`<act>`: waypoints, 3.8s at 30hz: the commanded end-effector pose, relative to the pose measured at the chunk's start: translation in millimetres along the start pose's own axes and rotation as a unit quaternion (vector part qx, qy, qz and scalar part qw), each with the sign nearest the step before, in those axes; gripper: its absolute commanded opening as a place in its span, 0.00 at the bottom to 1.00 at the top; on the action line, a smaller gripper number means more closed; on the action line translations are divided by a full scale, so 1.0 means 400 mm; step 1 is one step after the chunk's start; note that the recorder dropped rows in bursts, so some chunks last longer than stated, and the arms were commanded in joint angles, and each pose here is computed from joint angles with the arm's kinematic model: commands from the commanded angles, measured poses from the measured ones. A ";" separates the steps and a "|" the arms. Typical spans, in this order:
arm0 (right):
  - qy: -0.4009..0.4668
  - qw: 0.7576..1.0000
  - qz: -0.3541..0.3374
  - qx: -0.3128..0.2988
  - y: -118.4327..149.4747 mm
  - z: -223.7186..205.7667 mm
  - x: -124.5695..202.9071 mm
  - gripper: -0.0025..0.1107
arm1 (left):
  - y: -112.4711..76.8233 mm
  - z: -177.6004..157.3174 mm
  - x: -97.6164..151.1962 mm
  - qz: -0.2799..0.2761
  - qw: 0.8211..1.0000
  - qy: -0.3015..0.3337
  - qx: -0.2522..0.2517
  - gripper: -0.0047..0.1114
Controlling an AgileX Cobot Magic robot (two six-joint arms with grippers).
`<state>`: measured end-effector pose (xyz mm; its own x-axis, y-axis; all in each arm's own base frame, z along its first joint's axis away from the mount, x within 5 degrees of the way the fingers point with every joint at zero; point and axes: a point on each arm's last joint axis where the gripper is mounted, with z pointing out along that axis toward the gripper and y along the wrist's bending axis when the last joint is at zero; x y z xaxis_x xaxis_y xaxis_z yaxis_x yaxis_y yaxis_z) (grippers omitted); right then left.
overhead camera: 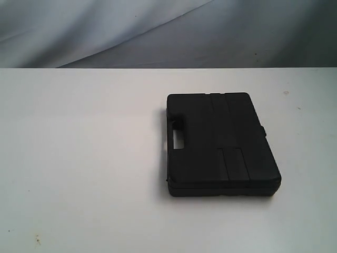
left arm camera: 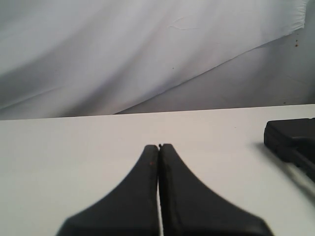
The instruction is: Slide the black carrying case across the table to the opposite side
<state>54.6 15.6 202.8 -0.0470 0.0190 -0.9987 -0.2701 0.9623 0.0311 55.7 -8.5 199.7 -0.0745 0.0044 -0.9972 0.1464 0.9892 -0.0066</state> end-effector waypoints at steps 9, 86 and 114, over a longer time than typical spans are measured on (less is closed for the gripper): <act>-0.002 1.000 -0.004 0.003 -0.001 -0.001 0.002 0.02 | 0.002 -0.003 -0.034 -0.011 0.997 -0.081 -0.003 0.04; -0.002 1.000 -0.001 0.002 -0.001 -0.001 0.002 0.02 | -0.543 0.702 -0.163 0.007 0.875 0.469 0.121 0.04; -0.002 1.000 -0.001 0.002 -0.001 -0.001 0.002 0.02 | -0.613 0.868 -0.059 -0.051 0.799 0.597 0.051 0.04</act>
<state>54.6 15.6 202.8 -0.0470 0.0190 -0.9987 -0.2701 0.9623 0.0311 360.7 -300.3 195.4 -0.9751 0.1309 -0.1792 0.1542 0.9803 -0.1232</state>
